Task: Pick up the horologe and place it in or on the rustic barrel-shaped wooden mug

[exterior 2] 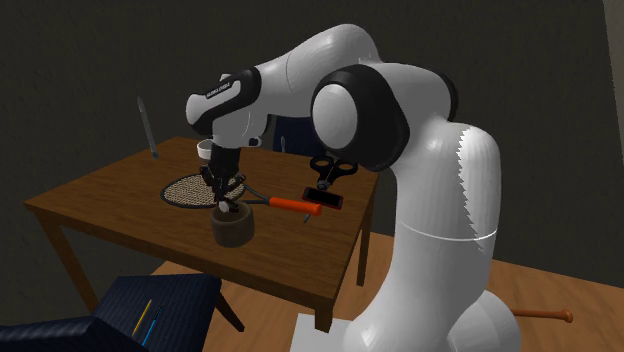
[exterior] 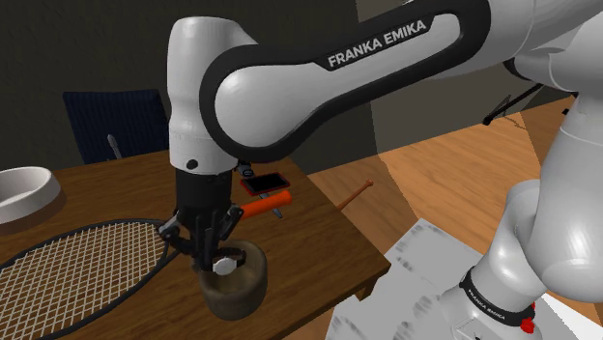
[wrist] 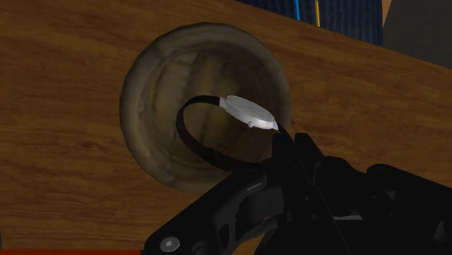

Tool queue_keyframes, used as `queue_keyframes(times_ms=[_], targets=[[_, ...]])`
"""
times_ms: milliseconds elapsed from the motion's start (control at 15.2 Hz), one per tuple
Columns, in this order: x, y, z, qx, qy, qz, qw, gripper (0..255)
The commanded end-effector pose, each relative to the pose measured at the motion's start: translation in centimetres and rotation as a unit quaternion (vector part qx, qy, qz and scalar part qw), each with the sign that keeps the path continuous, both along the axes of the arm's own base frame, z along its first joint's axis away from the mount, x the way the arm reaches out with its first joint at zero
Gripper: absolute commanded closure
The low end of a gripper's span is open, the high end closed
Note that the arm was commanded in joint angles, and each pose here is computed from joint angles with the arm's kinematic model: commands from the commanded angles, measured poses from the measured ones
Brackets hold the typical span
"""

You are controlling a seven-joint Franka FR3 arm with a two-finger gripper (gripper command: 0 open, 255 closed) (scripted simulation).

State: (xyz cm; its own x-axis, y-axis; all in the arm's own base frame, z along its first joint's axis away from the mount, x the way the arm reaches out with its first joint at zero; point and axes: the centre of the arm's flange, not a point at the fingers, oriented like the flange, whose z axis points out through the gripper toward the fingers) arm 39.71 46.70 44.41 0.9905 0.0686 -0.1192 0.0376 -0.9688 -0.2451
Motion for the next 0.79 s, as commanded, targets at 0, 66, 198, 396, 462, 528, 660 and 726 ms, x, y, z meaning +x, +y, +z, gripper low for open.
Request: queue_keyframes(times_ms=[0, 66, 198, 396, 462, 528, 660, 726], targets=[[0.01, 0.03, -0.59, 0.000, 0.000, 0.000, 1.0000, 255], [0.01, 0.04, -0.59, 0.000, 0.000, 0.000, 1.0000, 255], [0.01, 0.04, -0.59, 0.000, 0.000, 0.000, 1.0000, 255], [0.01, 0.04, -0.59, 0.000, 0.000, 0.000, 1.0000, 255], [0.01, 0.04, -0.59, 0.000, 0.000, 0.000, 1.0000, 0], [0.01, 0.04, -0.59, 0.000, 0.000, 0.000, 1.0000, 0], [0.01, 0.04, -0.59, 0.000, 0.000, 0.000, 1.0000, 0], [0.01, 0.04, -0.59, 0.000, 0.000, 0.000, 1.0000, 0]])
